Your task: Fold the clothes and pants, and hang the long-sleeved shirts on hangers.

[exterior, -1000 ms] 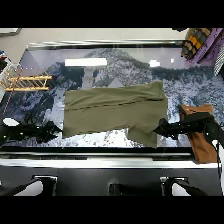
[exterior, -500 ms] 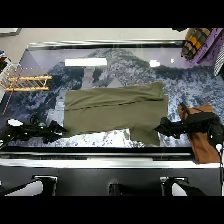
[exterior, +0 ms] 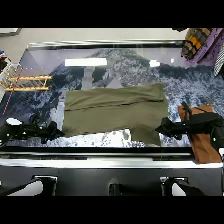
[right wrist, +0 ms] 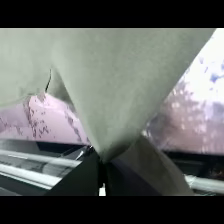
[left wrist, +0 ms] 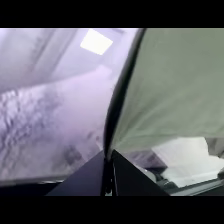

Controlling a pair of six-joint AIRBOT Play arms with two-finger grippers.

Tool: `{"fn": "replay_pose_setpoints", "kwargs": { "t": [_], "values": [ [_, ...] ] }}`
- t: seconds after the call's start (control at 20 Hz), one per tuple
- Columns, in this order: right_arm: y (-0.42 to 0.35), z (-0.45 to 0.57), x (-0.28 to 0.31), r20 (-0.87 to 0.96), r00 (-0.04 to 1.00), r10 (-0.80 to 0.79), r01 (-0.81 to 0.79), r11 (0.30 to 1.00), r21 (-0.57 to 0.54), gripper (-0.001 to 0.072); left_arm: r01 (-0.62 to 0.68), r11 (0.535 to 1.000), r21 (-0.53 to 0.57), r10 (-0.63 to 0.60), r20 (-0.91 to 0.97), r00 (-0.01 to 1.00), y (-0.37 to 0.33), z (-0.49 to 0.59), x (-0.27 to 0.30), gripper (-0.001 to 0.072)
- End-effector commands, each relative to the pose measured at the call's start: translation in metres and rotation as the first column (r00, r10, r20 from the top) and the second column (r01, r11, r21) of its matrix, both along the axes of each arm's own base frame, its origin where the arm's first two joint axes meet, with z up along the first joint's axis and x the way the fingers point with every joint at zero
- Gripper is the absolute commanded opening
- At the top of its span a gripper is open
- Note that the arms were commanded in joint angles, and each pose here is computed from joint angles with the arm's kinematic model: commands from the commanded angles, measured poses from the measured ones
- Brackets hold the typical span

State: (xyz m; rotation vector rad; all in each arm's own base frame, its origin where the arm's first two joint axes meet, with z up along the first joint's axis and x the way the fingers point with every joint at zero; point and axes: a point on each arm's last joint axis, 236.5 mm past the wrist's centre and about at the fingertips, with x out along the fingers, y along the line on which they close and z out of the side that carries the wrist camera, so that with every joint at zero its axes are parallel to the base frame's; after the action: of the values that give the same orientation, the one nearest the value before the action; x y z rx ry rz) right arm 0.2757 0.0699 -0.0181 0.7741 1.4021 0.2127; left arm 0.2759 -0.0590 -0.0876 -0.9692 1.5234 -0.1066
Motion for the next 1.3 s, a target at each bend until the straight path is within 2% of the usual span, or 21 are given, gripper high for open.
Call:
{"fn": "replay_pose_setpoints", "kwargs": {
  "t": [0.0, 0.2, 0.35, 0.45, 0.65, 0.95, 1.25],
  "values": [
    [-0.003, 0.014, -0.026, -0.034, 0.999, 0.023, -0.025, 0.999, -0.045, 0.0027, 0.023, 0.998, 0.063, -0.023, -0.006, 1.000, 0.008, 0.021, -0.015, 0.0013],
    [0.001, 0.048, -0.074, -0.057, 0.998, 0.041, -0.046, 0.996, -0.082, 0.0026, 0.049, 0.973, 0.224, -0.059, 0.037, 0.998, 0.028, 0.055, -0.041, 0.0013],
    [-0.007, 0.071, -0.087, 0.048, 0.999, -0.014, 0.022, 0.985, -0.169, 0.0026, 0.000, 0.962, 0.272, -0.032, 0.113, 0.993, 0.032, 0.078, -0.043, 0.0013],
    [-0.017, 0.078, -0.069, 0.152, 0.987, -0.050, 0.081, 0.975, -0.205, 0.0026, -0.046, 0.966, 0.253, 0.002, 0.173, 0.985, 0.030, 0.085, -0.028, 0.0012],
    [-0.027, 0.060, -0.008, 0.230, 0.971, -0.070, 0.114, 0.977, -0.183, 0.0026, -0.111, 0.964, 0.241, 0.040, 0.280, 0.959, 0.038, 0.088, 0.024, 0.0012],
    [-0.048, 0.013, 0.068, 0.205, 0.976, -0.072, 0.109, 0.978, -0.175, 0.0026, -0.031, 0.961, 0.275, -0.055, 0.302, 0.952, 0.038, 0.070, 0.114, 0.0012],
    [-0.066, -0.010, 0.125, 0.201, 0.977, -0.069, 0.107, 0.977, -0.186, 0.0027, 0.069, 0.962, 0.264, -0.140, 0.261, 0.955, 0.016, 0.038, 0.175, 0.0013]
  ]
}}
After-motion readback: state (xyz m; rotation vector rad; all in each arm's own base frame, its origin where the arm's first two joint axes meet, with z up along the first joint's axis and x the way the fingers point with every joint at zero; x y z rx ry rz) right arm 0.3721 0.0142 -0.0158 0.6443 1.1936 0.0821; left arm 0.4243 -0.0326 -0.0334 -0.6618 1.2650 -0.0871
